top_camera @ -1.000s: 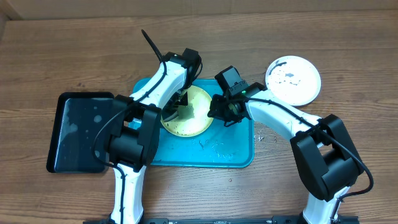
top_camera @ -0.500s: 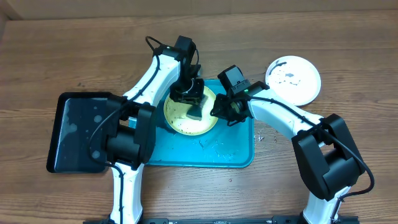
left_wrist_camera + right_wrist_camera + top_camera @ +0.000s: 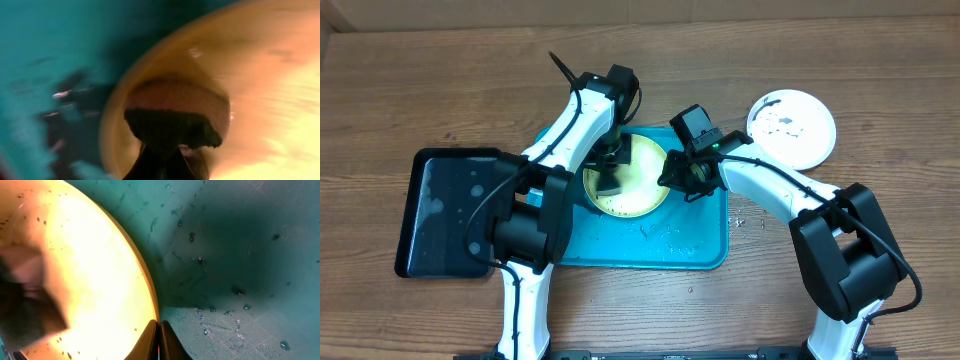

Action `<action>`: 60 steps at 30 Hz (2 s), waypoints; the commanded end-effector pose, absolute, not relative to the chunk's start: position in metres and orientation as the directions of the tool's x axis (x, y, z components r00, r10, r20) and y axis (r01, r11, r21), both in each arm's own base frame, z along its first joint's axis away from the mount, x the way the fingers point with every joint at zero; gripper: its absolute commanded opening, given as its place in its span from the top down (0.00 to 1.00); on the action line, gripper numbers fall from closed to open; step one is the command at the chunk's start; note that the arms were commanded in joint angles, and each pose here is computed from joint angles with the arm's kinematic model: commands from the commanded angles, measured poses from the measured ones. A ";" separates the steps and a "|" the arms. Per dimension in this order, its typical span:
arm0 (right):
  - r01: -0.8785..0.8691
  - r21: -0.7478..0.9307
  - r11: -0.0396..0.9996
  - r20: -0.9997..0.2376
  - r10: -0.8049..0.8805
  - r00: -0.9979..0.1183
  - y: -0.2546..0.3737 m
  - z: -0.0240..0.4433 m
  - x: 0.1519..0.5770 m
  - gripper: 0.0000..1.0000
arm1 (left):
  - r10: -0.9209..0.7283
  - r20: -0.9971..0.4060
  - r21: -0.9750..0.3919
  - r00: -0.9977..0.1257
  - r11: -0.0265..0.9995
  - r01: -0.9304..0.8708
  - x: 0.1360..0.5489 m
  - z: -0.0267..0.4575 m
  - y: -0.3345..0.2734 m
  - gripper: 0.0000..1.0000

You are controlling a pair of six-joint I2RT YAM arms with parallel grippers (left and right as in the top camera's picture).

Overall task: Clean dirty plates on tray and stack at the side
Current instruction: 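Scrub the yellow-green plate with the left sponge while the right gripper holds it, then withdraw the left gripper with sponge toward the black tray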

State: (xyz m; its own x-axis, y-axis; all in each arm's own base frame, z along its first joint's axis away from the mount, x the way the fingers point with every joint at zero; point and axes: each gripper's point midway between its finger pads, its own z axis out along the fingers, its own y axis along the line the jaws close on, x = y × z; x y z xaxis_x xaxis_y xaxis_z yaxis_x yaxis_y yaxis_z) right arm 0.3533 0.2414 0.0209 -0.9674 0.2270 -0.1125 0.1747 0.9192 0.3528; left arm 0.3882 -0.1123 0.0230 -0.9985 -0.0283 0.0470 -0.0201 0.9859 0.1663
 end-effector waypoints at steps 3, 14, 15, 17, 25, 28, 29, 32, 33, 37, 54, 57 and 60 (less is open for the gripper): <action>0.192 0.304 0.933 -0.135 0.242 -0.961 0.231 0.023 0.358 0.96 | -0.171 -0.120 0.401 -0.978 0.893 -0.205 0.404 0.045 -0.066 0.96; 0.054 0.318 0.946 -0.221 0.130 -0.967 0.242 0.075 0.375 0.96 | -0.421 -0.342 0.092 -0.840 0.875 -0.476 0.415 0.162 -0.022 0.96; 0.037 0.324 0.945 -0.238 0.119 -0.964 0.244 0.081 0.378 0.96 | -0.444 -0.344 0.049 -0.827 0.871 -0.488 0.415 0.171 -0.013 0.96; 0.015 0.340 0.940 -0.270 0.113 -0.956 0.248 0.095 0.385 0.96 | -0.461 -0.307 -0.070 -0.833 0.883 -0.464 0.413 0.184 0.002 0.96; -0.076 0.327 0.942 -0.322 0.036 -0.946 0.255 0.087 0.397 0.56 | -0.612 -0.203 -0.076 -0.764 0.788 -0.611 0.389 0.171 0.075 0.96; -0.070 0.320 0.945 -0.307 0.034 -0.951 0.256 0.074 0.399 0.56 | -0.658 -0.173 -0.054 -0.733 0.750 -0.659 0.378 0.160 0.092 0.96; -0.067 0.317 0.946 -0.300 0.033 -0.953 0.256 0.069 0.399 0.55 | -0.671 -0.165 -0.046 -0.723 0.738 -0.674 0.375 0.154 0.097 0.96; -0.062 0.309 0.949 -0.284 0.030 -0.958 0.256 0.058 0.399 0.55 | -0.735 -0.159 0.004 -0.659 0.667 -0.745 0.363 0.135 0.116 0.96; -0.061 0.307 0.950 -0.279 0.029 -0.960 0.256 0.055 0.399 0.55 | -0.761 -0.159 0.022 -0.629 0.634 -0.773 0.357 0.126 0.123 0.96; -0.061 0.307 0.950 -0.279 0.028 -0.960 0.256 0.054 0.399 0.54 | -0.810 -0.151 0.029 -0.567 0.569 -0.822 0.345 0.096 0.145 0.96; -0.065 0.312 0.948 -0.291 0.031 -0.956 0.258 0.056 0.402 0.48 | -0.897 -0.057 -0.081 -0.438 0.441 -0.894 0.318 0.051 0.171 0.22; -0.065 0.312 0.948 -0.292 0.030 -0.956 0.258 0.056 0.402 0.48 | -0.898 -0.076 -0.094 -0.434 0.440 -0.893 0.323 0.051 0.175 0.21; -0.064 0.310 0.949 -0.291 0.030 -0.956 0.258 0.055 0.402 0.48 | -0.897 -0.092 -0.118 -0.433 0.441 -0.890 0.330 0.055 0.177 0.20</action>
State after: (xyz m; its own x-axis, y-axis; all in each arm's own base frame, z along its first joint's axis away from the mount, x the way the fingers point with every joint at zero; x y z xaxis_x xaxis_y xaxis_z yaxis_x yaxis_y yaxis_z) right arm 0.3935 0.2556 0.0471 -0.9652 0.0298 -0.2596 -0.0539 0.9495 0.3091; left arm 0.3230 0.1790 0.0549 -0.4304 -0.8977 -0.0944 -0.8938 0.4385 -0.0938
